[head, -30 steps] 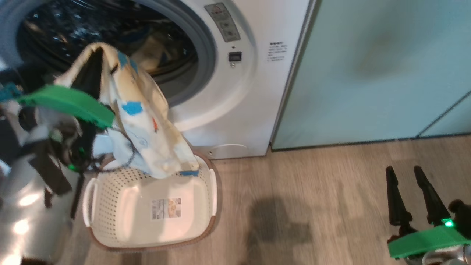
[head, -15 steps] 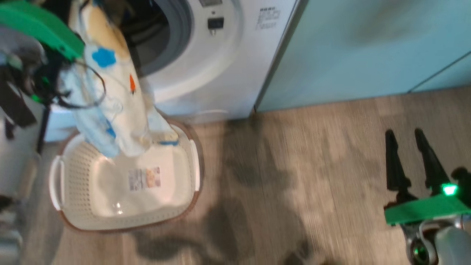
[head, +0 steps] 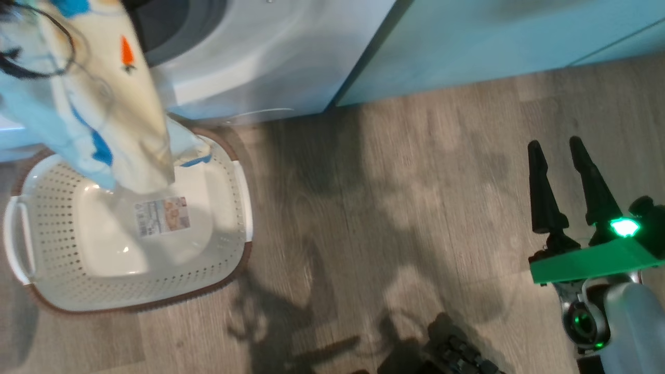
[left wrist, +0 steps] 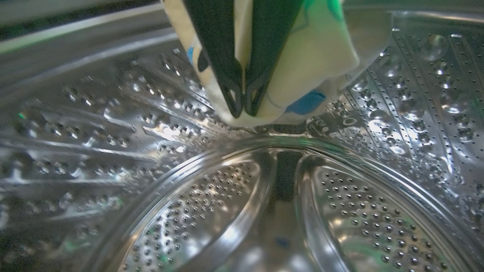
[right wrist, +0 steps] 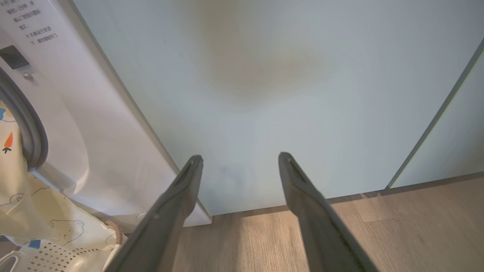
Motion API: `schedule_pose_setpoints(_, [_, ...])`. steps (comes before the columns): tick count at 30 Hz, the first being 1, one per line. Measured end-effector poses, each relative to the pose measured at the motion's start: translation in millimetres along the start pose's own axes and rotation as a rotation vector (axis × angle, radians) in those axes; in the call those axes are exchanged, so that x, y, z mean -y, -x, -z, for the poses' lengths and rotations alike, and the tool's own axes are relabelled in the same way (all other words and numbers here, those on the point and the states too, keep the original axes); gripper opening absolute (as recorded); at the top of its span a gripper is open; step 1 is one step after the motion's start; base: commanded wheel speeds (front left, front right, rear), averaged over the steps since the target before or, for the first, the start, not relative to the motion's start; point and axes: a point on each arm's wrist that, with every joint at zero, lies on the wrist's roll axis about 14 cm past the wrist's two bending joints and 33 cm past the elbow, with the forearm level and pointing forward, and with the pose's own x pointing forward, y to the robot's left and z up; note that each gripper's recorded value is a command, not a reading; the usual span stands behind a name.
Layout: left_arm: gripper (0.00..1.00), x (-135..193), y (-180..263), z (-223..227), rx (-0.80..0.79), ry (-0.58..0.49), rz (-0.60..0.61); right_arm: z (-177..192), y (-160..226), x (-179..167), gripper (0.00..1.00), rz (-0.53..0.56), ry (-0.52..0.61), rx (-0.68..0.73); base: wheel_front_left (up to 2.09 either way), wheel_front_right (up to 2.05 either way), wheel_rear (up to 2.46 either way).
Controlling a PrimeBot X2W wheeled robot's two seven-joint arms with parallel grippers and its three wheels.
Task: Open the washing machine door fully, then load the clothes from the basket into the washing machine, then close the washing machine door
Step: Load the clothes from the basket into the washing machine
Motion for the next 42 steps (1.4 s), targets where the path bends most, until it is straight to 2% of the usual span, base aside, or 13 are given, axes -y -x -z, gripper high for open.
schedule_pose_setpoints(9, [0.00, -16, -22, -28, 0.147, -0.046, -0.038, 5, -3, 5, 1.00, 0.013, 0.013, -0.018, 0.00, 0.00, 0.00])
schedule_pose_setpoints(22, [0.00, -36, -22, -100, 0.423, 0.046, -0.087, 14, -6, 5, 1.00, 0.014, 0.012, -0.040, 0.00, 0.00, 0.00])
schedule_pose_setpoints(29, [0.00, -36, -18, -90, 0.411, 0.028, -0.087, 11, -13, 0, 1.00, -0.004, 0.010, -0.027, 0.00, 0.00, 0.00])
schedule_pose_setpoints(42, [0.00, -33, -19, -52, 0.339, 0.059, -0.093, 11, -13, 2, 1.00, 0.000, 0.011, -0.026, 0.00, 0.00, 0.00])
